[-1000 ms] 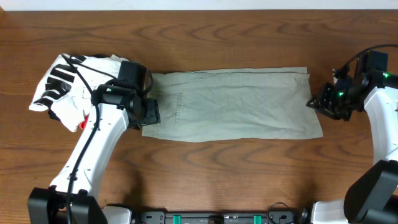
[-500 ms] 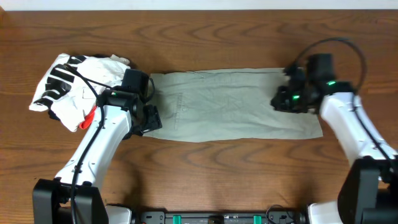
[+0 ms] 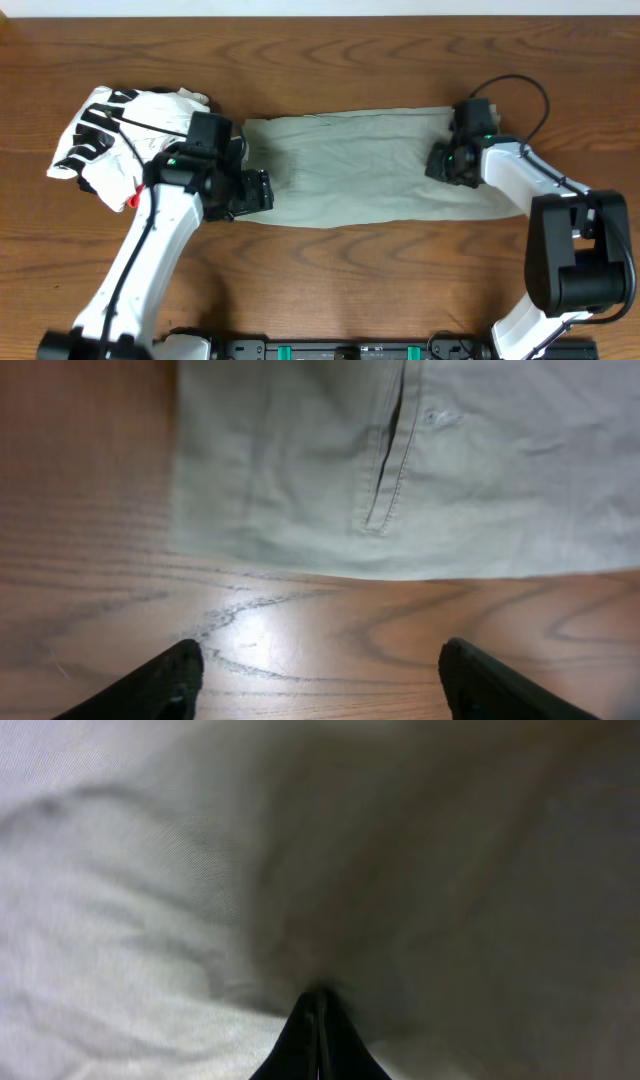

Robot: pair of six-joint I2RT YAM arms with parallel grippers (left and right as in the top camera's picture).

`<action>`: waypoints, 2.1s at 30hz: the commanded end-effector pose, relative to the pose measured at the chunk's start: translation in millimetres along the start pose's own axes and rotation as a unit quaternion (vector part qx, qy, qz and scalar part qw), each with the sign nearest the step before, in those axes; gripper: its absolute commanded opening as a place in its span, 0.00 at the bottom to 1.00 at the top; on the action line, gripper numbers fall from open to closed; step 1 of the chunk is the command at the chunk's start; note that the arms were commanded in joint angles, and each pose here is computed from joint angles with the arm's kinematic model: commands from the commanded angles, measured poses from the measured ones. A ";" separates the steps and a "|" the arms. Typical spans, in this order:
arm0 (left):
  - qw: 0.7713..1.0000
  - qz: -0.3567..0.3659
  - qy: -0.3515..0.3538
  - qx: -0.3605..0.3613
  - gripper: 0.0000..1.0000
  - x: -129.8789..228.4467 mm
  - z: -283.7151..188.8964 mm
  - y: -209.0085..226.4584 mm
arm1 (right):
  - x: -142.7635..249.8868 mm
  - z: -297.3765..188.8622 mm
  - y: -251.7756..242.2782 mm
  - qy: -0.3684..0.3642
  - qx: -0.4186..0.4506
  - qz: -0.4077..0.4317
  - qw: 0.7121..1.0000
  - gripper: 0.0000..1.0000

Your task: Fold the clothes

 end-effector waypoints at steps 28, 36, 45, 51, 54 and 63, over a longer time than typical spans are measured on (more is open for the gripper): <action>0.988 0.095 -0.031 0.121 0.84 -50.8 87.8 15.9 | -13.1 -14.6 -68.1 0.047 0.009 0.069 0.996 0.10; 0.969 0.167 -0.034 0.178 0.84 -48.8 104.9 37.9 | -22.9 -44.0 -56.2 0.012 -0.039 0.021 0.999 0.52; 0.954 0.170 0.008 0.246 0.84 -36.4 150.7 42.0 | -9.1 -108.1 -20.3 -0.012 -0.170 -0.032 0.985 0.58; 0.945 0.148 0.023 0.289 0.84 -28.6 176.9 44.8 | 18.1 -101.4 7.0 0.026 -0.163 -0.083 0.983 0.53; 0.948 0.122 0.033 0.291 0.83 -27.3 182.4 46.0 | 28.4 -94.6 22.8 0.018 -0.144 -0.101 0.984 0.52; 0.952 0.090 0.040 0.290 0.61 -28.8 183.1 44.3 | 49.6 -57.7 56.7 0.034 -0.129 -0.117 0.984 0.39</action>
Point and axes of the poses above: each gripper's point midway between its finger pads, its own z axis out along the fingers, its own y axis along the line the jaws close on, x = y × z, the point moved 10 cm from there along -z, back along the fingers, and after that the axes turned 13 degrees about z, right-handed, at the moved point
